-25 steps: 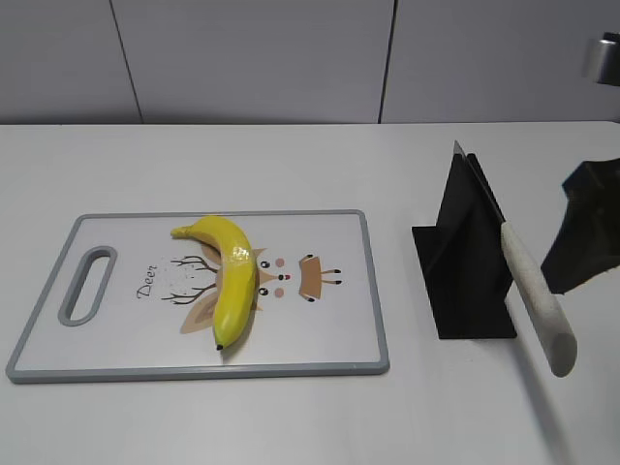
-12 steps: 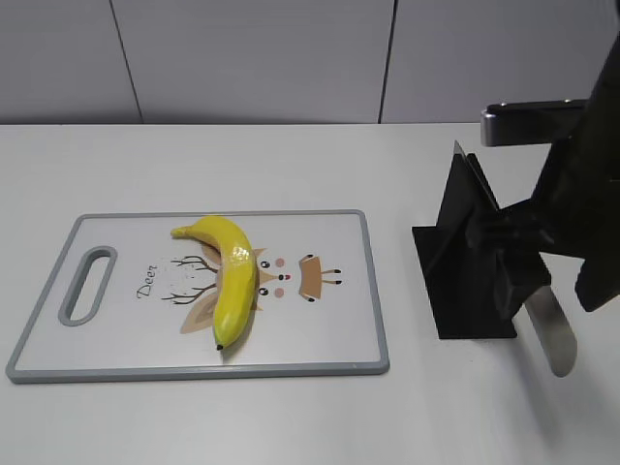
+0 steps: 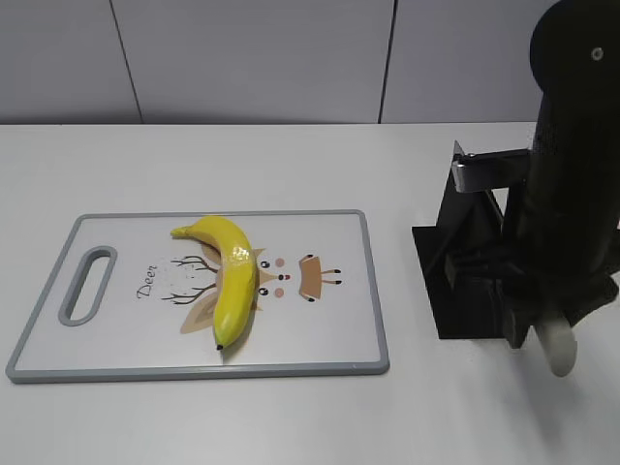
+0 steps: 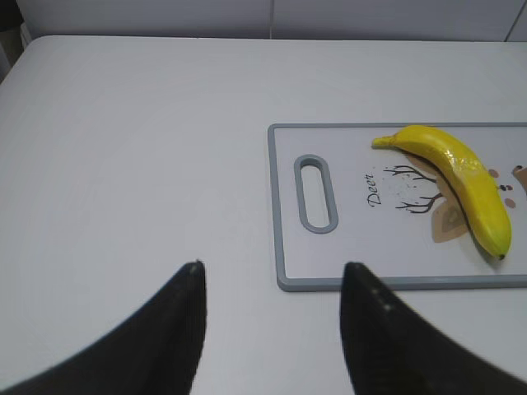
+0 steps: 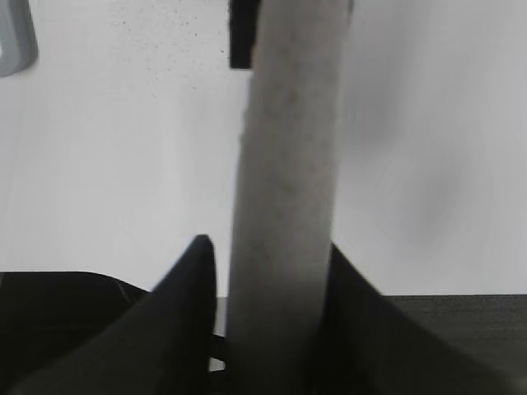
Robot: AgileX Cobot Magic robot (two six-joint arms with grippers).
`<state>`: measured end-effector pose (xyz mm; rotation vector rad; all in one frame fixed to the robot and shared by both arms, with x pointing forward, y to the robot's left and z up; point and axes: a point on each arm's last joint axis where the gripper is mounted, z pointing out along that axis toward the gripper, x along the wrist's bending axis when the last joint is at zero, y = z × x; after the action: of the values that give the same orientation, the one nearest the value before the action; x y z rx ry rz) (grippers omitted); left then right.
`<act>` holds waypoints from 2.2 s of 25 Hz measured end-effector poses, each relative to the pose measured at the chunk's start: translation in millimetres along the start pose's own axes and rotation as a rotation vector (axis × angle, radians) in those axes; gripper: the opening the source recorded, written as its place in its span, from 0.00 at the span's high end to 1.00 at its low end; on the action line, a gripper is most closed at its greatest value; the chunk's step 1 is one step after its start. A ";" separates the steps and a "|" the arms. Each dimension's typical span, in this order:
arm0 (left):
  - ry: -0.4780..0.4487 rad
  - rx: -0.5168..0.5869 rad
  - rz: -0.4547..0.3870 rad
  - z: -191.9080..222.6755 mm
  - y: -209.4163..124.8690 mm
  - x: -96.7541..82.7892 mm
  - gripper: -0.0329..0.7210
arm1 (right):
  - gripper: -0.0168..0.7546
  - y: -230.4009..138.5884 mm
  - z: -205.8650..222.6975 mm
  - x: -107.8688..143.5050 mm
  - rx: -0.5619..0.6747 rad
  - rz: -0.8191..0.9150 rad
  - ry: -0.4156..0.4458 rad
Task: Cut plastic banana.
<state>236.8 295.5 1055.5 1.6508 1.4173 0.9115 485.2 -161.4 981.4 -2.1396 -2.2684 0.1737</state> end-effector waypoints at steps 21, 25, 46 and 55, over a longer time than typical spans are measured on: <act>0.000 0.000 0.000 0.0 0.0 0.0 0.36 | 0.77 -13.8 -28.5 -3.6 -0.079 0.047 0.076; 0.000 0.000 0.000 0.0 0.0 0.0 0.36 | 0.77 -22.5 -44.2 -7.7 -0.130 0.048 0.107; -0.046 0.107 0.084 22.7 41.0 1.7 0.38 | 0.77 5.8 -140.8 4.2 -0.467 -0.494 0.132; -0.146 0.039 0.244 82.4 113.4 1.8 0.24 | 0.77 54.5 -131.8 27.6 -0.477 -0.913 0.027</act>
<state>360.6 279.0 1119.1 1.9089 1.1598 0.8810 549.5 -121.9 1105.5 -0.9558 -3.2024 -0.4416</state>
